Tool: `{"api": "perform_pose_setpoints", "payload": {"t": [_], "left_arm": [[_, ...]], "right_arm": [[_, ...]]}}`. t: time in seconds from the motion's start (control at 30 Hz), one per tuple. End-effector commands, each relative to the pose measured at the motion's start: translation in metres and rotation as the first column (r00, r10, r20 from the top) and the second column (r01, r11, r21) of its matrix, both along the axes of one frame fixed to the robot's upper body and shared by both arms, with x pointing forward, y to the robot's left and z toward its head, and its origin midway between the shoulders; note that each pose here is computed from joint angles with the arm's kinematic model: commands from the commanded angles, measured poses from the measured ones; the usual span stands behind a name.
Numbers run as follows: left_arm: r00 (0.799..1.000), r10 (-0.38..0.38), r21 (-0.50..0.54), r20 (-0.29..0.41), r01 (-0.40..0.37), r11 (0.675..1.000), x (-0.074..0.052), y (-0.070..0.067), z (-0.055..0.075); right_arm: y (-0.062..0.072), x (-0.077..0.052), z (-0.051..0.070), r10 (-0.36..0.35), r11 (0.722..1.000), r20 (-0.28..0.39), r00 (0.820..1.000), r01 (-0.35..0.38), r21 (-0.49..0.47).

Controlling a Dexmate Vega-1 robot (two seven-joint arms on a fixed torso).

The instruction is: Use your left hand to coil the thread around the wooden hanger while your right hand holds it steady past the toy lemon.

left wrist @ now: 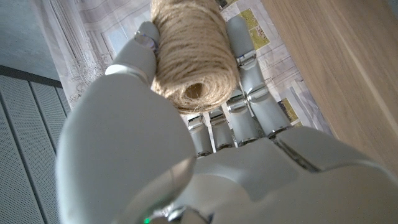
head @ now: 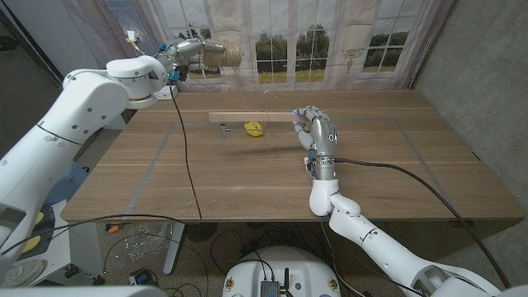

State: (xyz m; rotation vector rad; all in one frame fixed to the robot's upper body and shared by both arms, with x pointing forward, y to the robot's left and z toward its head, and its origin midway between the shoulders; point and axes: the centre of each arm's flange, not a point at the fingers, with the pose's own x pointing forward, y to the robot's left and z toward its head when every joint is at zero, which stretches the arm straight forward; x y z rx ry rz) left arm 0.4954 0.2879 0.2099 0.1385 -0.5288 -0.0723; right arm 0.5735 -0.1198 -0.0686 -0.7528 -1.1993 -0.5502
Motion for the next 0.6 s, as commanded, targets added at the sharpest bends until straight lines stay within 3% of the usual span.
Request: {"api": "perform_pose_setpoints", "payload": {"t": [0.03, 0.3, 0.6], "left_arm": [[0.991, -0.107, 0.100, 0.080, 0.098, 0.990, -0.021, -0.028, 0.007], [0.975, -0.188, 0.167, 0.117, 0.167, 0.972, -0.034, -0.045, 0.001], [0.958, -0.259, 0.239, 0.121, 0.225, 0.945, -0.051, -0.058, -0.018]], "right_arm": [[0.010, 0.012, 0.003, -0.037, 0.999, -0.050, 0.998, 0.035, -0.034], [0.010, 0.023, 0.009, -0.070, 0.997, -0.101, 0.992, 0.067, -0.024], [0.001, 0.031, 0.017, -0.123, 0.992, -0.141, 0.982, 0.124, -0.002]]}}
